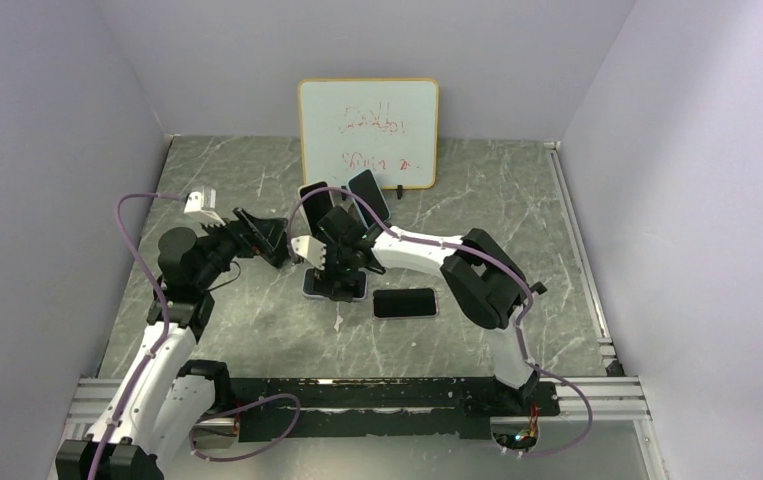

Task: Place the phone on the phone stand

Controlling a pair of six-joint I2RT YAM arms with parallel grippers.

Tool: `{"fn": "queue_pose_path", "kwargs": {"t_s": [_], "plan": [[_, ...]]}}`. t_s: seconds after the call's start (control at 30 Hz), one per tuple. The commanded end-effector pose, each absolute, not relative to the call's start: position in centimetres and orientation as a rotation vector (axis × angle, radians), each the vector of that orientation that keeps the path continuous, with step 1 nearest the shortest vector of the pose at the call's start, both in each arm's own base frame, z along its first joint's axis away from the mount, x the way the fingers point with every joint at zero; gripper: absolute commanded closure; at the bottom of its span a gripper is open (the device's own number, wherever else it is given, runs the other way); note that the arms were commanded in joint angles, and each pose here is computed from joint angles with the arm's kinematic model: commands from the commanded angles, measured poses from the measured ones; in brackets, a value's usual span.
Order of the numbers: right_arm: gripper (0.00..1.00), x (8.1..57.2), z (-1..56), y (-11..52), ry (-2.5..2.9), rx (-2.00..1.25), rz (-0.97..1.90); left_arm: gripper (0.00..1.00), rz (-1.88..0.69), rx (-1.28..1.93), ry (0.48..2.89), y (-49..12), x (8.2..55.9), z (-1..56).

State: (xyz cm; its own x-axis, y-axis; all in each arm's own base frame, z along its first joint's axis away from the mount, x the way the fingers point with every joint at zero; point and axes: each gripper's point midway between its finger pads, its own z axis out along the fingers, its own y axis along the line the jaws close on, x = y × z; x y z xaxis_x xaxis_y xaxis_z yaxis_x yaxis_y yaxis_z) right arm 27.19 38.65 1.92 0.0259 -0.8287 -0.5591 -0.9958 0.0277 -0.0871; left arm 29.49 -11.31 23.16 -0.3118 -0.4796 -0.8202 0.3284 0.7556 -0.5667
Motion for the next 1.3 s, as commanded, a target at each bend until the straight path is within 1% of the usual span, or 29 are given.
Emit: {"fn": "queue_pose_path", "kwargs": {"t_s": [0.0,0.07,0.23,0.3,0.4,0.5,0.6,0.67,0.87,1.27], "plan": [[0.00,26.1,-0.5,37.8,1.924,-1.908,0.522,0.02,-0.869,-0.086,1.728,-12.3,28.8,22.8],[0.02,25.7,-0.9,37.7,1.941,-1.917,0.553,0.02,-0.880,-0.092,1.743,-12.5,28.6,22.3],[0.14,25.5,-1.1,37.2,1.953,-1.907,0.550,0.02,-0.852,-0.194,1.805,-11.6,28.2,19.7],[0.21,25.5,-1.0,37.1,1.950,-1.892,0.540,0.02,-0.857,-0.250,1.829,-11.4,27.8,17.9],[0.34,25.9,-0.8,37.0,1.938,-1.841,0.510,0.02,-0.904,-0.341,1.863,-11.5,27.0,14.9],[0.41,25.9,-0.5,37.0,1.920,-1.795,0.523,0.02,-0.956,-0.402,1.889,-11.9,26.1,12.0],[0.44,25.7,0.1,37.5,1.890,-1.733,0.572,0.04,-0.978,-0.445,1.925,-12.1,25.2,9.4],[0.45,25.6,0.8,38.0,1.854,-1.677,0.603,0.04,-0.988,-0.452,1.928,-12.3,25.0,8.9],[0.47,25.7,3.6,39.3,1.721,-1.512,0.706,0.04,-1.011,-0.447,1.910,-12.9,24.9,8.7],[0.48,25.5,10.8,40.6,1.498,-1.338,0.803,0.04,-0.989,-0.465,1.903,-13.3,24.9,8.2]]}}
